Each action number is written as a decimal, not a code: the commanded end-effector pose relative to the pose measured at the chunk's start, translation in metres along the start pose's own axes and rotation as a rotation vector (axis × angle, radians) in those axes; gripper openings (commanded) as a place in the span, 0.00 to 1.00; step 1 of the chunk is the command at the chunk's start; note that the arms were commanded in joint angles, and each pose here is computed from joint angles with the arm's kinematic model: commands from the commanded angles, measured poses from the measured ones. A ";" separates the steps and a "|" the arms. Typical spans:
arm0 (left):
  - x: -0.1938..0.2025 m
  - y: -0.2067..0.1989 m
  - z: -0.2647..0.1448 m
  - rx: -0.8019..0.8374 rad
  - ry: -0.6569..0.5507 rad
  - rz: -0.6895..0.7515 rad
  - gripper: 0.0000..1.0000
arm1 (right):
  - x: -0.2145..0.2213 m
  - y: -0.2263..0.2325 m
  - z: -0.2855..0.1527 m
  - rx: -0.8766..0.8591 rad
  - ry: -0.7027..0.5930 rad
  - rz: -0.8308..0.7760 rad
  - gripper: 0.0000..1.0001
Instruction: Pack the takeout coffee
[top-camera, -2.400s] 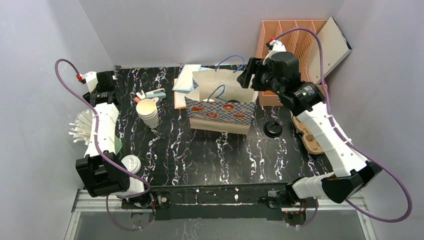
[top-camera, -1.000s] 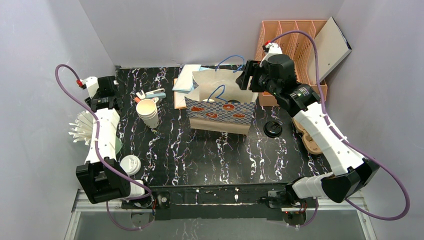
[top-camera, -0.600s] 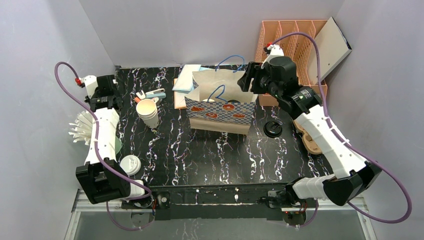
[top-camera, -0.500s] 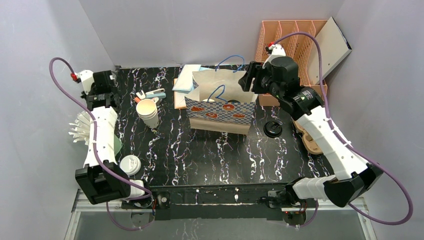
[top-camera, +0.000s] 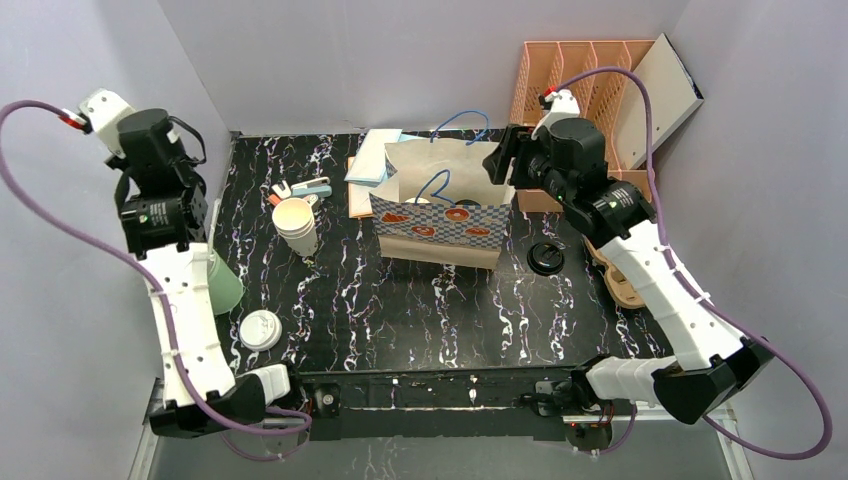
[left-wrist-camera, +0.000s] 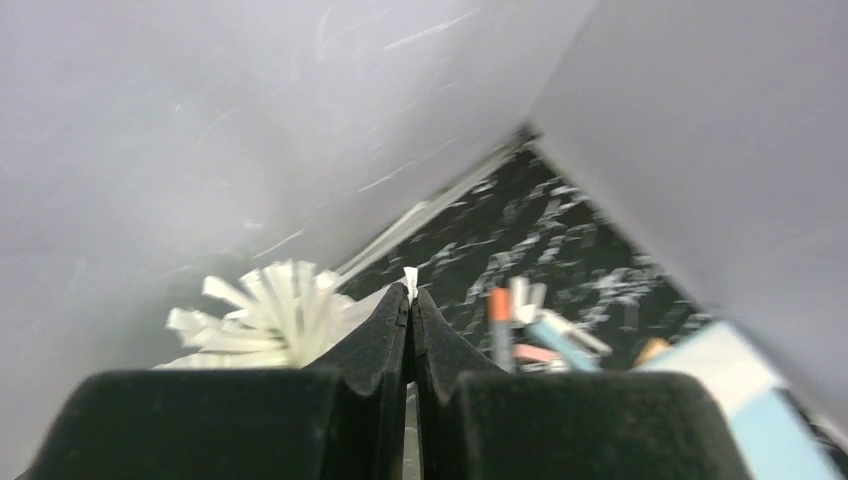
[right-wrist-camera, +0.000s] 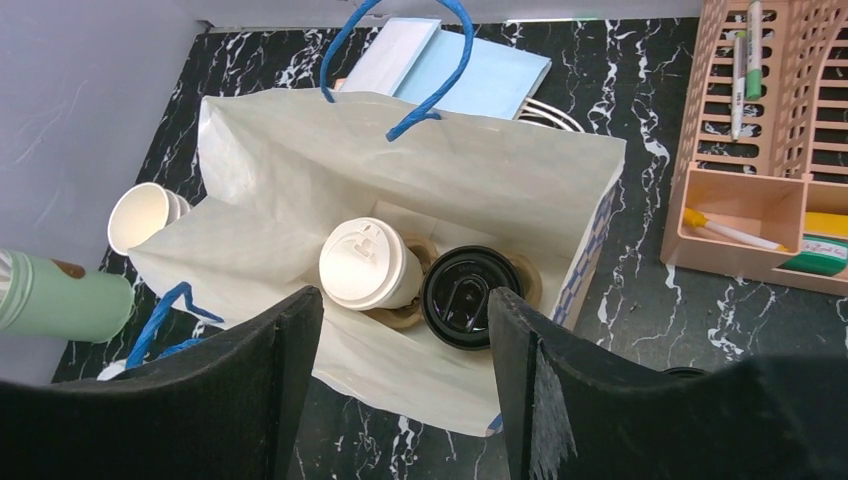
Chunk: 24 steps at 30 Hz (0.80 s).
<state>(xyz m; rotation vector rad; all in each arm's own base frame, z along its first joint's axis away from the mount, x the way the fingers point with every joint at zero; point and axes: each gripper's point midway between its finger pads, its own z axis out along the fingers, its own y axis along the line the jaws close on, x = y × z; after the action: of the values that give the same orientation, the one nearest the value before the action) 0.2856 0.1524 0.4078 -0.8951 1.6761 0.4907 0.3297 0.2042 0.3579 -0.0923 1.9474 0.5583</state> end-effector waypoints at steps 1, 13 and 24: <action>-0.059 -0.024 -0.046 0.220 -0.107 -0.159 0.00 | -0.025 0.000 -0.012 0.000 -0.108 -0.012 0.70; -0.108 -0.112 -0.108 0.768 -0.112 -0.342 0.00 | -0.035 -0.002 -0.019 0.010 -0.153 -0.023 0.70; -0.105 -0.192 -0.166 1.369 0.102 -0.478 0.00 | -0.039 -0.001 -0.026 -0.003 -0.190 -0.019 0.70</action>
<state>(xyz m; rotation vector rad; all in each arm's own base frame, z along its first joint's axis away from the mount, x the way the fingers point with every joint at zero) 0.3612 -0.0169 0.5467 -0.4077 1.4227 -0.7461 0.3257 0.1911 0.3786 -0.0759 1.8475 0.5329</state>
